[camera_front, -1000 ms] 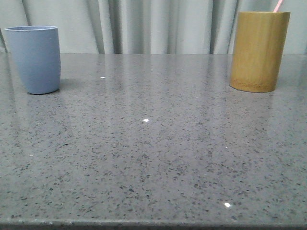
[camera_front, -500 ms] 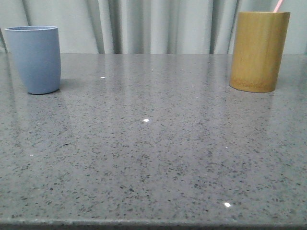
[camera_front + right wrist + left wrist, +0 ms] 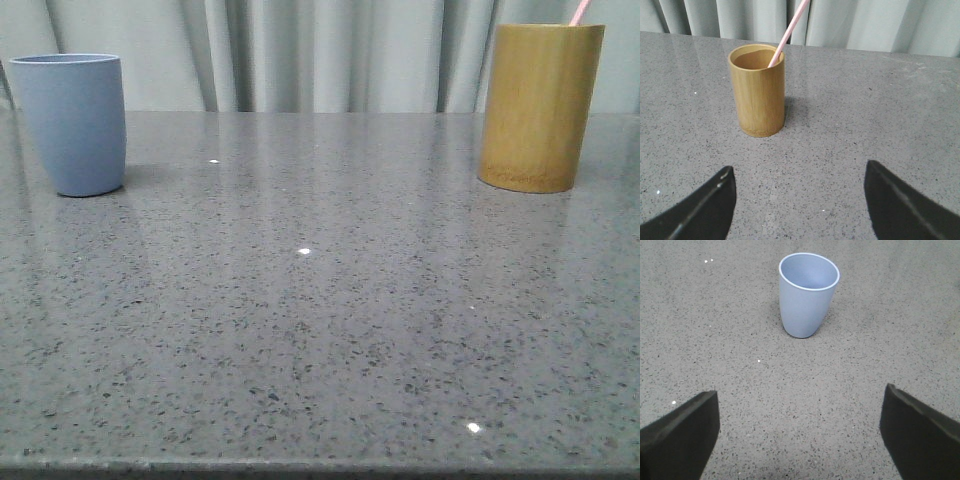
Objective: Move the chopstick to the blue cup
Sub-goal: 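Move the open left gripper down around the light-blue cup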
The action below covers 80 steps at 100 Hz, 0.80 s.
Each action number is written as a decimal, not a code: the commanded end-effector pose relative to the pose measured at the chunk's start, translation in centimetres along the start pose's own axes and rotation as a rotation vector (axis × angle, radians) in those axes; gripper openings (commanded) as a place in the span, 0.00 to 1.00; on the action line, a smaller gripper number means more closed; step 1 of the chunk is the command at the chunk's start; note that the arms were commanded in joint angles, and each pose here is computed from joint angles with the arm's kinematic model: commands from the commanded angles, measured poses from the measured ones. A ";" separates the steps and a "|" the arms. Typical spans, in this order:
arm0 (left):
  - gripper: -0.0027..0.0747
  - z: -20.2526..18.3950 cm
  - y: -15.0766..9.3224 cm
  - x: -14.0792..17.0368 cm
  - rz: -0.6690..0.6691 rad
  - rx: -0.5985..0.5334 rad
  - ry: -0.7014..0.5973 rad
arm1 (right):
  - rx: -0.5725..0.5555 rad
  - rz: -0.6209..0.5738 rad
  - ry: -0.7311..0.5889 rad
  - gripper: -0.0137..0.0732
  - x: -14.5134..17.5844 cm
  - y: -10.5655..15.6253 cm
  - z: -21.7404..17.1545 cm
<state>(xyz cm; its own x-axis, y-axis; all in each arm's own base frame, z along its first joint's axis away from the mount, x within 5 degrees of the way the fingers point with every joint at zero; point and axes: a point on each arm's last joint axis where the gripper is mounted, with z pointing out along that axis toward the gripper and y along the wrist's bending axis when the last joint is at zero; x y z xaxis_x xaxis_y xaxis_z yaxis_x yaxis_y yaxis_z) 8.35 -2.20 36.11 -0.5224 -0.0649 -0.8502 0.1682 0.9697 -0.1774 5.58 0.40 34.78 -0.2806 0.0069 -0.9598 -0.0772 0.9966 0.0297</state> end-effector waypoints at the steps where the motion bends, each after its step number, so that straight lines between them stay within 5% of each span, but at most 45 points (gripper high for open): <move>1: 0.86 -0.3 -0.3 -2.0 -0.009 0.014 -0.102 | -0.001 -0.001 -0.103 0.79 -1.7 0.0 -0.2; 59: 0.86 10.6 0.5 -13.3 -0.004 -0.010 0.081 | -0.001 -0.001 -0.109 0.79 -1.8 0.0 -0.2; 80: 0.86 16.1 1.2 -14.9 -0.015 -0.011 0.208 | -0.001 -0.001 -0.109 0.79 -1.8 0.0 -0.2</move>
<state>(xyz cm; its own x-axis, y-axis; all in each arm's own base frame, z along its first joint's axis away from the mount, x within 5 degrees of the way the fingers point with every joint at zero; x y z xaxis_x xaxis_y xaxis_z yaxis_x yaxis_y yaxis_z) 28.32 -3.82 39.48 -0.7194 -0.0166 -0.6944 0.1467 0.9735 -0.1753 5.60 0.41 34.88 -0.2694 0.0093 -0.9630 -0.0775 0.9965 0.0314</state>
